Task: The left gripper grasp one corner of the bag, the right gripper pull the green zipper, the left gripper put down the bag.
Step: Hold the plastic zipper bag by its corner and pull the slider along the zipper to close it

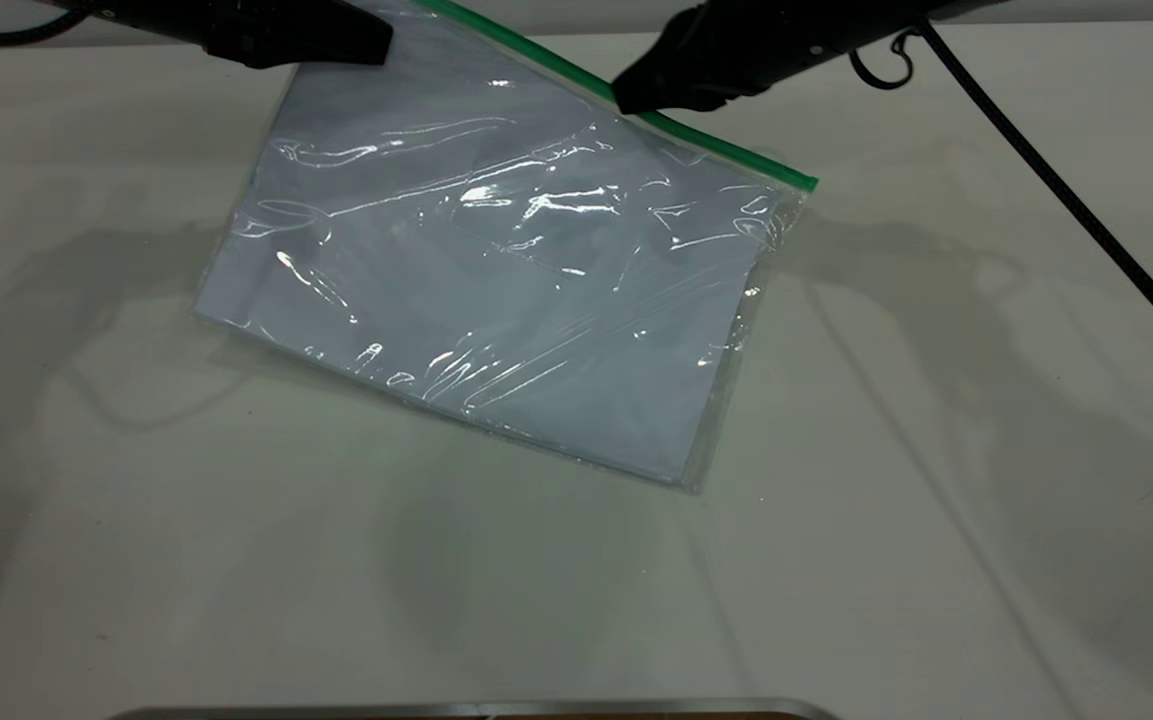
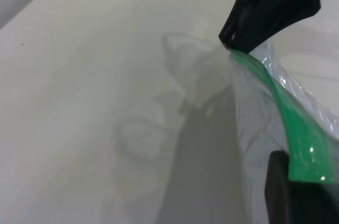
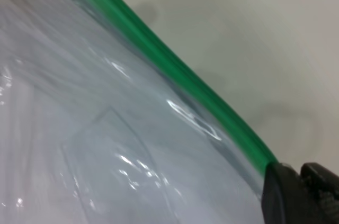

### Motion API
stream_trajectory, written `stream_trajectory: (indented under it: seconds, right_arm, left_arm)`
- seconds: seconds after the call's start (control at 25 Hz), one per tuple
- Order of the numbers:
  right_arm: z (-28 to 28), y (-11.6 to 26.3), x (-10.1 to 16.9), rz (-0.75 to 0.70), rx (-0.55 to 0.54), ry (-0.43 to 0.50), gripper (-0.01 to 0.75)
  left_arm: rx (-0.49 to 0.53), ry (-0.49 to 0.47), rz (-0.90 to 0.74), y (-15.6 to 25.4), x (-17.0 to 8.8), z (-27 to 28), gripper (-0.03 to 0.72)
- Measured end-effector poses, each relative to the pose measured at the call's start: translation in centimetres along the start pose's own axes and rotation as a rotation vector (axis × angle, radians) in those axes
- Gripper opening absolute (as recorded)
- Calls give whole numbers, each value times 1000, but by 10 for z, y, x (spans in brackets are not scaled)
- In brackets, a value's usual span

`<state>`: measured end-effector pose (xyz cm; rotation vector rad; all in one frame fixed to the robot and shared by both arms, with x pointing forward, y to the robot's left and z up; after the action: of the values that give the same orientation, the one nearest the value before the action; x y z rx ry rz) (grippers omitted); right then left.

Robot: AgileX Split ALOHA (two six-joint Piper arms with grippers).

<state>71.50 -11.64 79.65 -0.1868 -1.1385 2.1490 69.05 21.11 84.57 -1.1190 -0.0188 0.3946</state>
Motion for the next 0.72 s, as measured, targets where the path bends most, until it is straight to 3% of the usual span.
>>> stream_trajectory:
  seconds: [0.72]
  right_arm:
    - [23, 40, -51, -5, 89, 59, 41]
  left_arm:
    - [-4, -3, -2, 0, 0, 0, 55]
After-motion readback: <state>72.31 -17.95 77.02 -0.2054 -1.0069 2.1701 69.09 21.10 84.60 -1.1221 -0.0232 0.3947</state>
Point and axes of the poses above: a point on each arm's last joint axis where the gripper is mounted, z pointing back along that axis away from the gripper, x along the wrist's bending axis when the last joint is at zero, y = z × x, the point moved 2 cm from there along -z, pointing out along that axis toward the gripper, and after that the axes turned 1 degree about z, right-handed, at the moved point
